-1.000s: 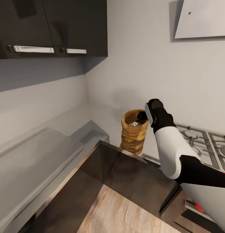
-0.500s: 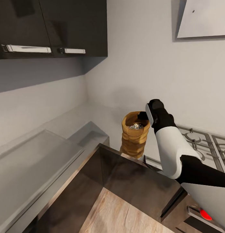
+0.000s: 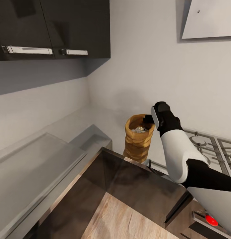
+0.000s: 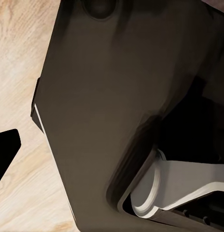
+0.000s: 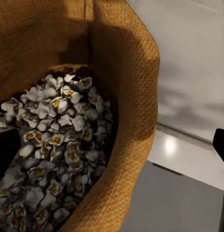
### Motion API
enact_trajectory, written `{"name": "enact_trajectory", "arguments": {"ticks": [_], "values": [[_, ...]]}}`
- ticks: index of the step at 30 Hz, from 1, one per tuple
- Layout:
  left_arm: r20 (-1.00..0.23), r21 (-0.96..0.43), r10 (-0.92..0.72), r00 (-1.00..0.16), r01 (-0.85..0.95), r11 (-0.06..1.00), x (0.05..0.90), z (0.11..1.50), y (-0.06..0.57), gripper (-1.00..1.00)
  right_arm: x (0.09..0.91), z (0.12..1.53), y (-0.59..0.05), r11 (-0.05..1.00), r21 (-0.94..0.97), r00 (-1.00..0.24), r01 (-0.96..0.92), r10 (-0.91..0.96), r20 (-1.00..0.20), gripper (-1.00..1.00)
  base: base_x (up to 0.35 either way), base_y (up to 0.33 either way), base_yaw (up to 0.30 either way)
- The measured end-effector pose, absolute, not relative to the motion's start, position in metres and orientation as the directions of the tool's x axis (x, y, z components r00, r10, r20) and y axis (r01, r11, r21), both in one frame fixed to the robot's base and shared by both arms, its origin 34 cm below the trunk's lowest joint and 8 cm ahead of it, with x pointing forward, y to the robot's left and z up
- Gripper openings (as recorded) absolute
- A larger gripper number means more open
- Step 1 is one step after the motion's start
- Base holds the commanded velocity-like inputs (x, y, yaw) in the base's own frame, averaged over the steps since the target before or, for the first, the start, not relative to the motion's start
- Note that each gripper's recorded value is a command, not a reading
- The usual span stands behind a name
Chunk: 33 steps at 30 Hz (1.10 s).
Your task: In the kitchen, take the popcorn bag from the countertop, put it into the microwave, and heat it until the popcorn is cooked so the cooked popcorn ends up inside the bag.
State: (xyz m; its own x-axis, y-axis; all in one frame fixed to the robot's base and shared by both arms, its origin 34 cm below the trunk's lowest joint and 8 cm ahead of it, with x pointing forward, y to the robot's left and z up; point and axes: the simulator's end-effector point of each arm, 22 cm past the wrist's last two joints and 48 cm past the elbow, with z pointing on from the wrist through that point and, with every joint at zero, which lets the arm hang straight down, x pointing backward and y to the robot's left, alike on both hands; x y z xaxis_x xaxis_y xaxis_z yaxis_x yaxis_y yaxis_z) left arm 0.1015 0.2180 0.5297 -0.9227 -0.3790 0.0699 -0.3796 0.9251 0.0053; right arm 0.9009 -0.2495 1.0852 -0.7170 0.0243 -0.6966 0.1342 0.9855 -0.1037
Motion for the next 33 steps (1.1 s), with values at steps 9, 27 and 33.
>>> {"name": "enact_trajectory", "arguments": {"ticks": [9, 27, 33], "values": [[0.07, 0.005, -0.379, -0.923, -0.38, 0.925, 0.102, 0.53, 0.218, 1.0, 0.904, 1.09, -0.245, 0.984, -0.109, -0.7, 0.139, 0.02, -0.714, 1.0, 0.0, 0.0, 0.0], [0.07, 0.005, -0.379, -0.923, -0.38, 0.925, 0.102, 0.53, 0.218, 1.0, 0.889, 1.079, -0.294, 0.923, -0.123, -0.684, 0.366, 0.177, -0.707, 1.0, 0.0, 0.0, 0.0], [0.07, 0.006, -0.379, -0.923, -0.38, 0.925, 0.102, 0.53, 0.218, 1.0, 0.889, 1.078, -0.293, 0.922, -0.123, -0.687, 0.367, 0.179, -0.704, 1.0, 0.0, 0.0, 0.0]]}}
